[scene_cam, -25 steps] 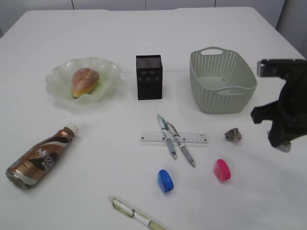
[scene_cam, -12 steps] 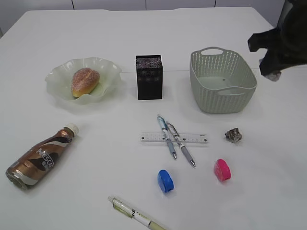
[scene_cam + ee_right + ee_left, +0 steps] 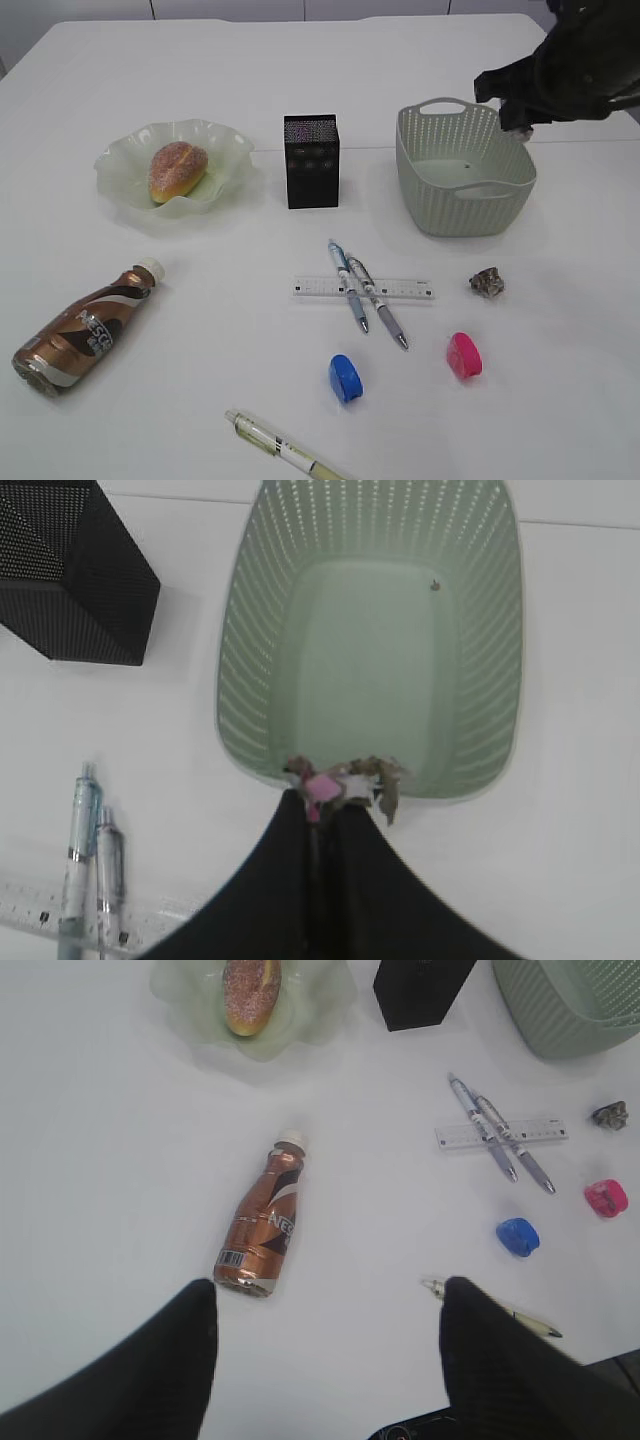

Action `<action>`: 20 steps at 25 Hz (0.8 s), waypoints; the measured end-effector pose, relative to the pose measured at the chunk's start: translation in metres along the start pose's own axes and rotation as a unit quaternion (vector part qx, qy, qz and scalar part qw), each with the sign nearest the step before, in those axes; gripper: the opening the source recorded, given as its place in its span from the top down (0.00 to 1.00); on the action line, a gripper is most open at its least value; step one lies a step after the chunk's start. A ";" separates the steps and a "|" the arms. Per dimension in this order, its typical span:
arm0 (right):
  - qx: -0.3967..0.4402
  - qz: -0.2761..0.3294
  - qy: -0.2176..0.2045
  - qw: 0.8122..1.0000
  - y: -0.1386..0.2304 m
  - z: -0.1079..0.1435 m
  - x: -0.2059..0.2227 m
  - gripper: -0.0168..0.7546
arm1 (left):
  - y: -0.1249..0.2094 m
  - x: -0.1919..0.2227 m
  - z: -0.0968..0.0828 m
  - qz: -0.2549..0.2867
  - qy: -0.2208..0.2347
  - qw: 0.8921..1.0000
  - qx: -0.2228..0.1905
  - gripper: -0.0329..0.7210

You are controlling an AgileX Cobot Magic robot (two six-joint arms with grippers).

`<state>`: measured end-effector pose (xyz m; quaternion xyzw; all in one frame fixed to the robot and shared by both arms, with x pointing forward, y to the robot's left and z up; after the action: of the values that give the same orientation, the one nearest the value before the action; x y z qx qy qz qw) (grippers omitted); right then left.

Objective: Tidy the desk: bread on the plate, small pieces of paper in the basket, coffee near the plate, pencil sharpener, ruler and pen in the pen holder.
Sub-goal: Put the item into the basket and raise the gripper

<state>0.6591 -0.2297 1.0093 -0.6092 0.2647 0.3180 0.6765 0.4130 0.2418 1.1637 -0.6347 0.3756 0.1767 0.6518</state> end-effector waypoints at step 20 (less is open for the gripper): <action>-0.038 -0.070 0.004 0.997 -0.040 0.003 0.081 0.93 | 0.001 0.000 -0.011 0.002 0.034 0.999 -0.011 0.29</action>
<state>0.7430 -0.2205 0.9755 -0.6526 0.2121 0.2770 0.6726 0.4095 0.2313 1.1645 -0.6467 0.3971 0.1599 0.6313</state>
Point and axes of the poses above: a point on each arm's last joint axis where the gripper is mounted, x pointing out along that axis toward the gripper, z along the wrist's bending axis when the last joint is at zero, y = z × x, the point moved 7 cm from there along x, pointing out along that axis toward the gripper, and after that the axes turned 7 degrees about x, right-handed, at the moved point
